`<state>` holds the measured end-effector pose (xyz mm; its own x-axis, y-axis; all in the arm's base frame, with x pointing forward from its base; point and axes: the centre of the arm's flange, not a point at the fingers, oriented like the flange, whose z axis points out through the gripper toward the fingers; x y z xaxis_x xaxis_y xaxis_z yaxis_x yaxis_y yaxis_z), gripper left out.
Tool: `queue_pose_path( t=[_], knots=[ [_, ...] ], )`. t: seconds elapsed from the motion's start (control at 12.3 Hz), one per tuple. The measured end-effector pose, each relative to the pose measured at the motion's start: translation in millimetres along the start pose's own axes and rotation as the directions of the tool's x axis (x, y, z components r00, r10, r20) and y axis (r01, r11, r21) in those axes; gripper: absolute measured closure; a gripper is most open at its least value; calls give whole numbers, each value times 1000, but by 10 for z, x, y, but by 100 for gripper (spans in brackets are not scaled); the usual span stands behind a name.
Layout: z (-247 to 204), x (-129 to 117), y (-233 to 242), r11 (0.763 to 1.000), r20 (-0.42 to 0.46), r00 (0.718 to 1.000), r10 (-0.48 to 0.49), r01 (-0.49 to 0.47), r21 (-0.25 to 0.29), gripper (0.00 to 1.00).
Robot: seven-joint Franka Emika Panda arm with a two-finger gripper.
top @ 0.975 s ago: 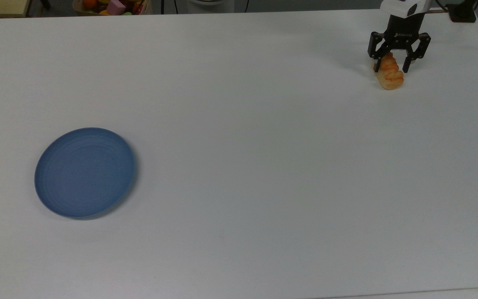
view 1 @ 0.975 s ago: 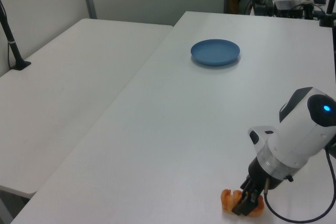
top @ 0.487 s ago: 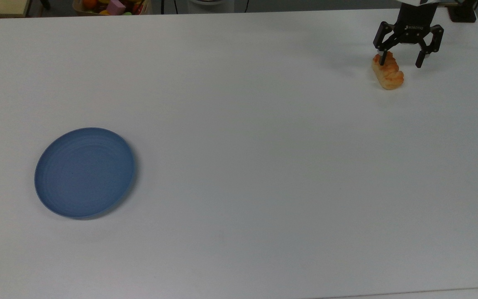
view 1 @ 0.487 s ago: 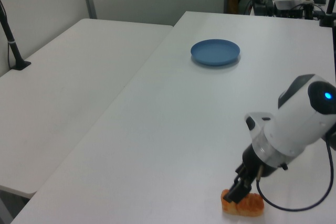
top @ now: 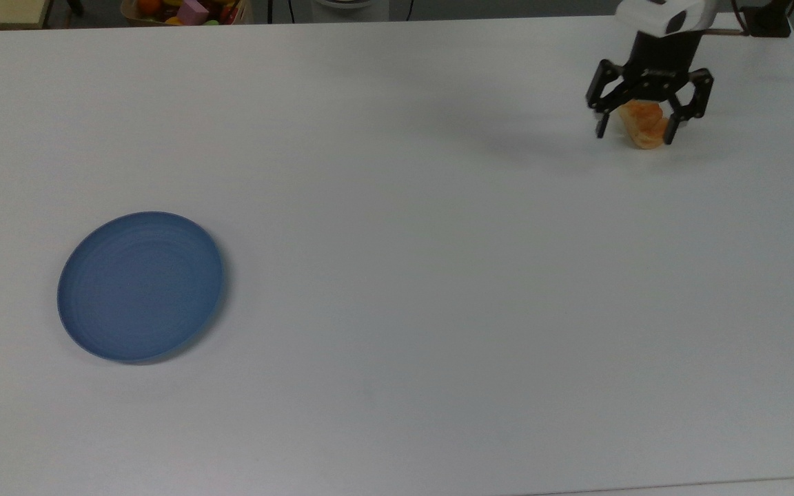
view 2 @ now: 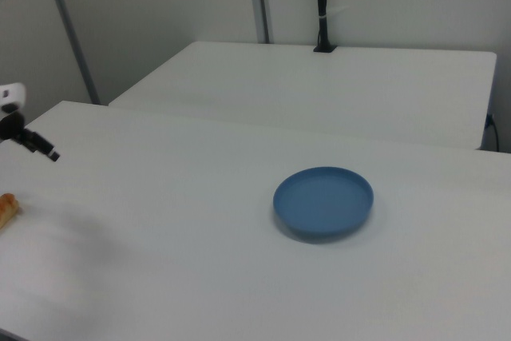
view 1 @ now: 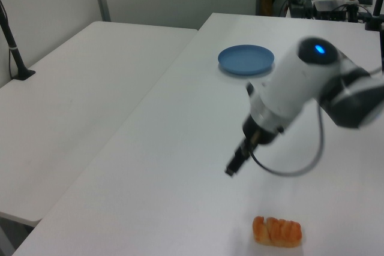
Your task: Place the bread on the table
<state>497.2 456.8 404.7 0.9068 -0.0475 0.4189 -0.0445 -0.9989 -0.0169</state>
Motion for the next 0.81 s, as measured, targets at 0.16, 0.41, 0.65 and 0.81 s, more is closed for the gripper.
queue_pose_path(
  t=[0.16, 0.41, 0.65, 0.81],
  knots=[
    [-30, 426, 420, 1000, 42, 999, -5, 5, 13, 0],
    [-153, 962, 1219, 1000, 110, 994, -21, 22, -13, 0],
    [-573, 1327, 2133, 999, 219, 975, -39, 42, -9, 0],
    [-1014, 1418, 2852, 997, 309, 948, -75, 80, -4, 0]
  ],
)
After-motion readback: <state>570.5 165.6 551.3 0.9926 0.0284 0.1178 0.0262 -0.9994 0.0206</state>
